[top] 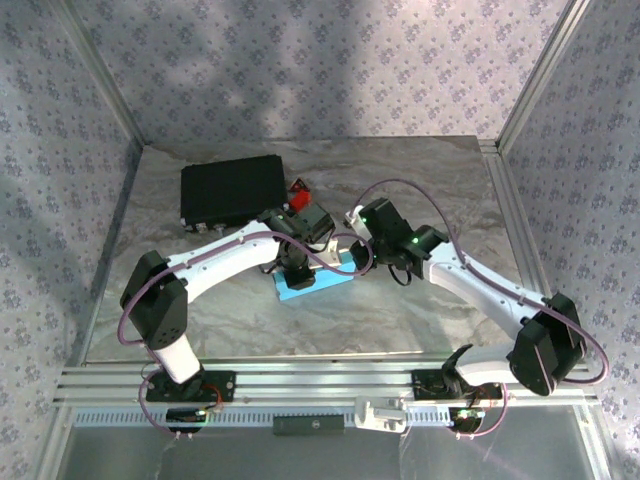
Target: Fold the paper box
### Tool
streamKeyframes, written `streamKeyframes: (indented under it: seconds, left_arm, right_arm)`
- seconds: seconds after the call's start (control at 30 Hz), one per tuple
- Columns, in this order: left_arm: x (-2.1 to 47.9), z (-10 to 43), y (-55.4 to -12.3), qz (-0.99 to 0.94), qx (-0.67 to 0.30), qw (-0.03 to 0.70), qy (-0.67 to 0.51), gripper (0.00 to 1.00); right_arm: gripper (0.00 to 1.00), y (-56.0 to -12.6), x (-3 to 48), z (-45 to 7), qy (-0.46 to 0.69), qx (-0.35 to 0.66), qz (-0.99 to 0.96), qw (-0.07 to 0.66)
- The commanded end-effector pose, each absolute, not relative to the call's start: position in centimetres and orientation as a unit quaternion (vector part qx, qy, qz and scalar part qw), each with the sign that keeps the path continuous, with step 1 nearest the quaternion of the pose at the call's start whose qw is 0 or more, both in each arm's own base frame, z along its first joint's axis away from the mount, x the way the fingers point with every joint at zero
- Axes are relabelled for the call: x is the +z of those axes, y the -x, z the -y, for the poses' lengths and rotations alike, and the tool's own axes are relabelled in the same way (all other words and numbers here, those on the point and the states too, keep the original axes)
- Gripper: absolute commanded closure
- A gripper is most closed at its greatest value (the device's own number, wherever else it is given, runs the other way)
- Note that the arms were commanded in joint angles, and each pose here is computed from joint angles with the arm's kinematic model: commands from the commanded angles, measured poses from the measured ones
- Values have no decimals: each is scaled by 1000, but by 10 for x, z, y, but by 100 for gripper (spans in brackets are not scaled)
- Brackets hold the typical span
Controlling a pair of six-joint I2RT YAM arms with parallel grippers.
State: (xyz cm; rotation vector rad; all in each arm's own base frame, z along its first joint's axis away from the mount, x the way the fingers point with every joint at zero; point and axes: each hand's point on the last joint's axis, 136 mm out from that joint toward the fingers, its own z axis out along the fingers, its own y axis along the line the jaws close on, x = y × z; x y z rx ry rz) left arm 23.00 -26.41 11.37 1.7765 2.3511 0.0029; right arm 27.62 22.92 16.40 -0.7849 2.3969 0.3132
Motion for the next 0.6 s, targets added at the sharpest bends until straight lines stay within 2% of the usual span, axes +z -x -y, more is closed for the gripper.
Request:
streamKeyframes:
  seconds: [0.0,0.27,0.57]
  left_arm:
    - [119,264,-232,-799,-4,108,-592,64]
    - [122,268,-233,-805,-10,116,-582,63]
    - [122,270,-233,-810,-16,121,-573,62]
  right_arm:
    - [100,-275,171,-236,272,130,-910,285]
    - [100,-273,161,-236,229,126,-933,247]
    - [100,-275,163,-239,184,138,-942,243]
